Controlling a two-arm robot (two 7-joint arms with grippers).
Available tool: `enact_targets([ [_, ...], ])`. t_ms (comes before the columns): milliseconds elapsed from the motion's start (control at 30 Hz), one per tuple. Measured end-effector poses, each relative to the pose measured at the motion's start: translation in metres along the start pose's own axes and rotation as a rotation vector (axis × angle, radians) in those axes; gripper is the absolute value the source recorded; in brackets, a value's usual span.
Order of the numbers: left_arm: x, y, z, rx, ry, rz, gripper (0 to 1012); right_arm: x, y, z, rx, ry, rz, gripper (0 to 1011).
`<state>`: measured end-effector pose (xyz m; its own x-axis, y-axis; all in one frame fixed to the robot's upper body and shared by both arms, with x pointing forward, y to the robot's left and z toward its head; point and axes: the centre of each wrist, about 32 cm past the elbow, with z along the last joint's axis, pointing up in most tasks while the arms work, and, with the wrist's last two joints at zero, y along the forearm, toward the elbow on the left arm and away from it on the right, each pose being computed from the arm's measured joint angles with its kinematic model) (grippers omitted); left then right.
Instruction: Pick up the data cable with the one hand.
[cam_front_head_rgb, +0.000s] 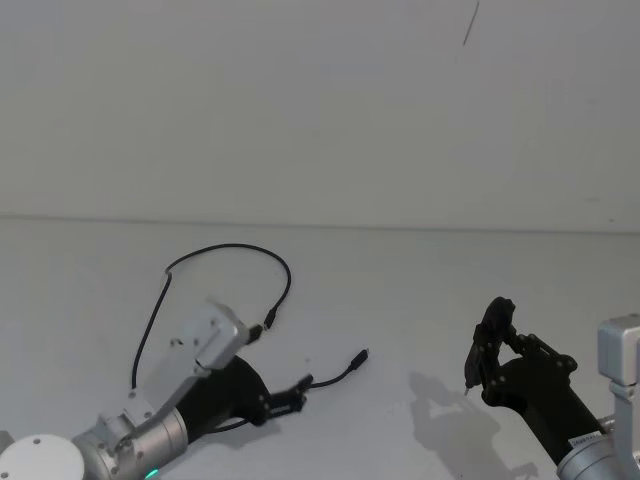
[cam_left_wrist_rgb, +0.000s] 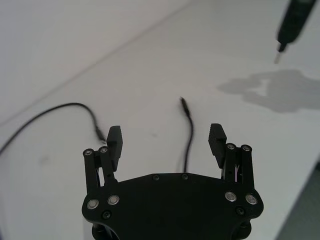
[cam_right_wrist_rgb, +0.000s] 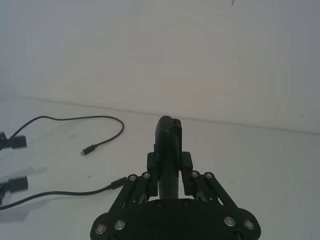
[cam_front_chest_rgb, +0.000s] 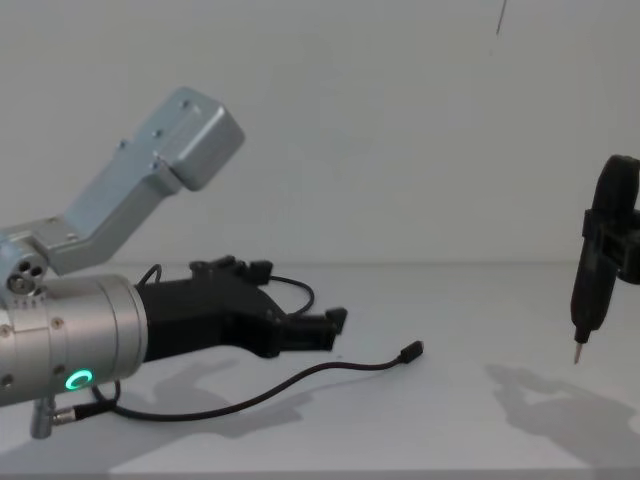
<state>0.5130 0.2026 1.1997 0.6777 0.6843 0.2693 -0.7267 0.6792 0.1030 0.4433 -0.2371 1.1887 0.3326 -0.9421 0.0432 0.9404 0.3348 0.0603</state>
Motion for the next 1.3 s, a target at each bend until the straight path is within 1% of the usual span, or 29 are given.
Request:
enact_targets([
  [67,0.0017,-0.0025,-0.0011,0.021,-0.003,-0.045,1001,0.0,0.0,0.0,0.0,0.0,0.0,269],
  [100,0.0017,-0.0025,-0.0011,0.021,-0.003,-0.045,1001,0.0,0.0,0.0,0.0,0.0,0.0,269],
  [133,0.0023,-0.0035,-0.0016,0.03,-0.003,-0.065,1001,0.0,0.0,0.0,0.0,0.0,0.0,269],
  [233,0.0031,-0.0052,-0.0027,0.047,-0.003,-0.093,1001,0.0,0.0,0.0,0.0,0.0,0.0,269],
  [367,0.0038,-0.0067,-0.0041,0.064,0.0,-0.108,1001,0.0,0.0,0.0,0.0,0.0,0.0,269],
  [567,0.0037,-0.009,-0.0062,0.084,0.007,-0.109,1001,0.0,0.0,0.0,0.0,0.0,0.0,269],
  [633,0.0036,-0.0106,-0.0078,0.095,0.009,-0.105,1001,0.0,0.0,0.0,0.0,0.0,0.0,269],
  [767,0.003,-0.0129,-0.0093,0.104,0.012,-0.098,1001,0.0,0.0,0.0,0.0,0.0,0.0,269],
  [867,0.0019,-0.0157,-0.012,0.114,0.017,-0.091,1001,0.0,0.0,0.0,0.0,0.0,0.0,269],
  [1000,-0.0005,-0.0205,-0.0149,0.121,0.027,-0.083,1001,0.0,0.0,0.0,0.0,0.0,0.0,269],
  [1100,-0.0031,-0.0262,-0.0179,0.127,0.039,-0.077,1001,0.0,0.0,0.0,0.0,0.0,0.0,269],
  [1300,-0.0056,-0.0334,-0.0213,0.134,0.049,-0.071,1001,0.0,0.0,0.0,0.0,0.0,0.0,269],
])
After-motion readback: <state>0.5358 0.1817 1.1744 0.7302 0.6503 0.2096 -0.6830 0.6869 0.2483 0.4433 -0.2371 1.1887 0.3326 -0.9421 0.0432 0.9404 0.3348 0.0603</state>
